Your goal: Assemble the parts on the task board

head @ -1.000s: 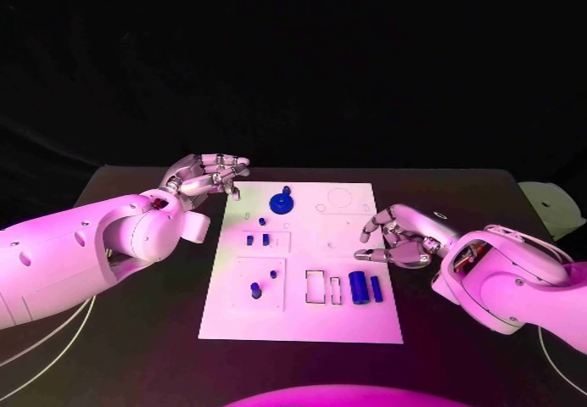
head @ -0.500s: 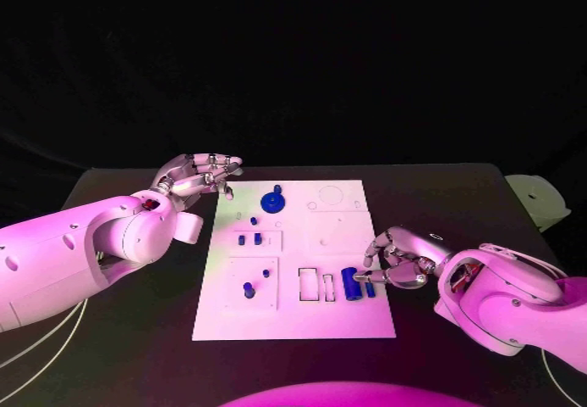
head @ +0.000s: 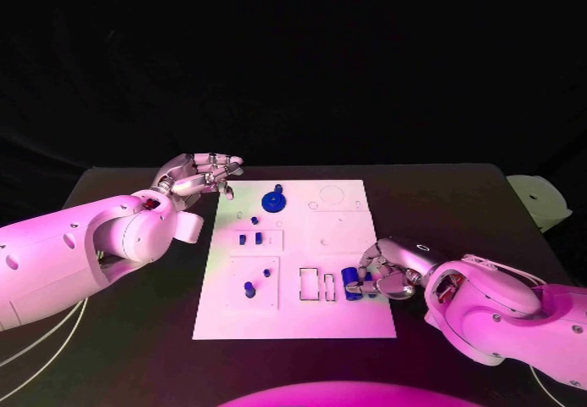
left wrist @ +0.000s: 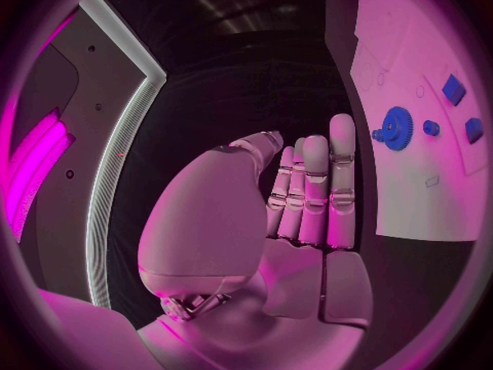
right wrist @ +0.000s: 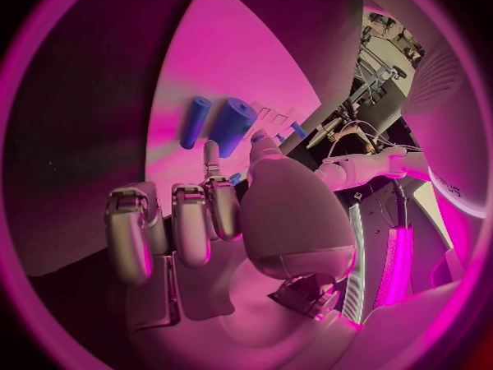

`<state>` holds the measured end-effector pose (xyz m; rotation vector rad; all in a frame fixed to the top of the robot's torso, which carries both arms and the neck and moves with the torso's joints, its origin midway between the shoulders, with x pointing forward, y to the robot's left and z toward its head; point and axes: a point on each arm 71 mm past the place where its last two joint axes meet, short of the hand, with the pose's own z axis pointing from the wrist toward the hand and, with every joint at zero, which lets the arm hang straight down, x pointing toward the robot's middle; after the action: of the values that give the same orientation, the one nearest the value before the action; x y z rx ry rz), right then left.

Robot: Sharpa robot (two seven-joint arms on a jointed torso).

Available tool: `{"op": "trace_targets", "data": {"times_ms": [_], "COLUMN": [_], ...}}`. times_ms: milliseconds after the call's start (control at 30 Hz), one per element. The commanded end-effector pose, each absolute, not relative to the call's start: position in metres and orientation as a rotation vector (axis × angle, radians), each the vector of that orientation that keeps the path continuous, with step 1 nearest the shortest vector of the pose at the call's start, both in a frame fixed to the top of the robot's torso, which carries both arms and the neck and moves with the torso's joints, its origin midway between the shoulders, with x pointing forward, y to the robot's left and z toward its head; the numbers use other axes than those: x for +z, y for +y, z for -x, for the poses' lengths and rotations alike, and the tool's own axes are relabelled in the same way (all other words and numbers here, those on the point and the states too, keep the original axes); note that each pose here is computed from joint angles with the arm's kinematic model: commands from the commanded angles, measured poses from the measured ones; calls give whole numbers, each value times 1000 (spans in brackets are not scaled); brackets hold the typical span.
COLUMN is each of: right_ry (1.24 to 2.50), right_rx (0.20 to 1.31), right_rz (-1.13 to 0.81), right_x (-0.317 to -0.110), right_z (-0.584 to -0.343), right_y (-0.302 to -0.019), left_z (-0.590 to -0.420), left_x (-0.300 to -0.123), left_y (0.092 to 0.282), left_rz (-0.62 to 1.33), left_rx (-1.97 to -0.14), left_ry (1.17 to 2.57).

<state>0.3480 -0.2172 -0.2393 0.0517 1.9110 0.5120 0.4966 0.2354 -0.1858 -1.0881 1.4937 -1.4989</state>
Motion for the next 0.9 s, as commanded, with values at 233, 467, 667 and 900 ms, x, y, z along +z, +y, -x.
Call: {"op": "trace_targets", "data": {"times_ms": [233,467,667,900], "right_ry": [1920,1919,1919,1883], "right_rx": [461,446,446,465], "right_rz": [7,65,90,61], "right_x": [-248,-254,-257,-255], "right_z": [-350,-353,-353,-353], "right_y": [-213,-206,-201,-199], "left_z": [-496,-495,-495,-495], "left_x": [-185,-185,-185,-185], "left_y": [234,233,234,234], "left_rz": [1087,1087,1088,1089], "left_rx": [-1520,-1522,-1522,-1522], "left_ry": [1497,1501,1504,1505]}}
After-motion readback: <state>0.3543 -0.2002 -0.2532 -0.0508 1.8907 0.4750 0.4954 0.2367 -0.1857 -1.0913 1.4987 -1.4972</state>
